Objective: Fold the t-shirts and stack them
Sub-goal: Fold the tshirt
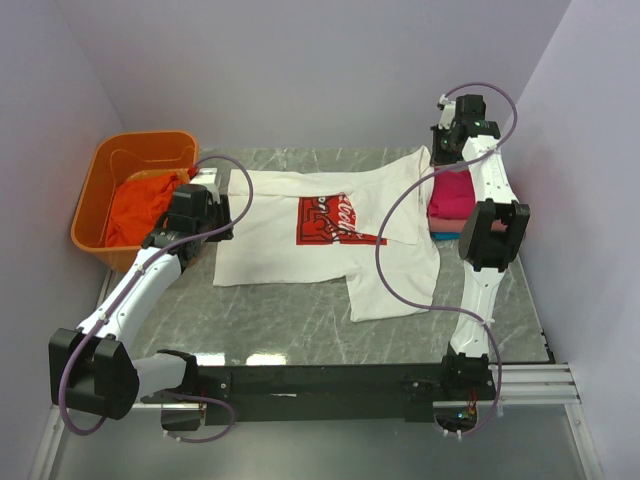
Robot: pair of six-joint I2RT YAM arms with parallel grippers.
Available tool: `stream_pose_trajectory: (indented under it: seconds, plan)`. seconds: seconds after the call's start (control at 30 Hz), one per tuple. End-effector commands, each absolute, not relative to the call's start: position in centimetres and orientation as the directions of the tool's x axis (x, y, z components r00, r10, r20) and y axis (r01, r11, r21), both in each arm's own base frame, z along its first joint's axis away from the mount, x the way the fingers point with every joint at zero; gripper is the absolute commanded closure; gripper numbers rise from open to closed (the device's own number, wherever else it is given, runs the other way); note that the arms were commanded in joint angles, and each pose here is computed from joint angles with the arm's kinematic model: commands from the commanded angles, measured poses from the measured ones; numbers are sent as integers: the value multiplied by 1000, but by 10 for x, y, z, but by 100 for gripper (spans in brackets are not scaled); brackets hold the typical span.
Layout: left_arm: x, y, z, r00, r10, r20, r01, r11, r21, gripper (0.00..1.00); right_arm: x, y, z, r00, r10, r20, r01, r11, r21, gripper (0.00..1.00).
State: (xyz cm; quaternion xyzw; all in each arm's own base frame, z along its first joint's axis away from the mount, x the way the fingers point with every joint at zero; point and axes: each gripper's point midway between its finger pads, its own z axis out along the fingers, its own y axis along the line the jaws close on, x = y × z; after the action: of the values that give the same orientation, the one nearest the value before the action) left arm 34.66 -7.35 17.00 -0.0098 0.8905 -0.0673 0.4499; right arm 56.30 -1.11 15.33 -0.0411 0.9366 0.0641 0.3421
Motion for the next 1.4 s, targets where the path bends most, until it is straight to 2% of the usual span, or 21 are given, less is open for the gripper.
stream_pose_trajectory:
  seconds: [0.0,0.77,1.17,1.37]
  plan:
    - [349,-75,183,-555,-77,-828,65,989,-136,51,569,-21,206,-680,-32,-733,-76,997,27,92]
    - [350,-75,183,-557,-75,-827,64,989,-133,51,565,-14,259,-597,-48,-801,-42,999,-29,92]
    - [350,-76,182,-559,-75,-826,66,989,-135,51,568,-26,258,-589,-64,-805,1,997,-79,92]
    - [350,-76,181,-562,-74,-824,68,988,-136,51,576,-40,236,-616,-89,-783,35,990,-140,92]
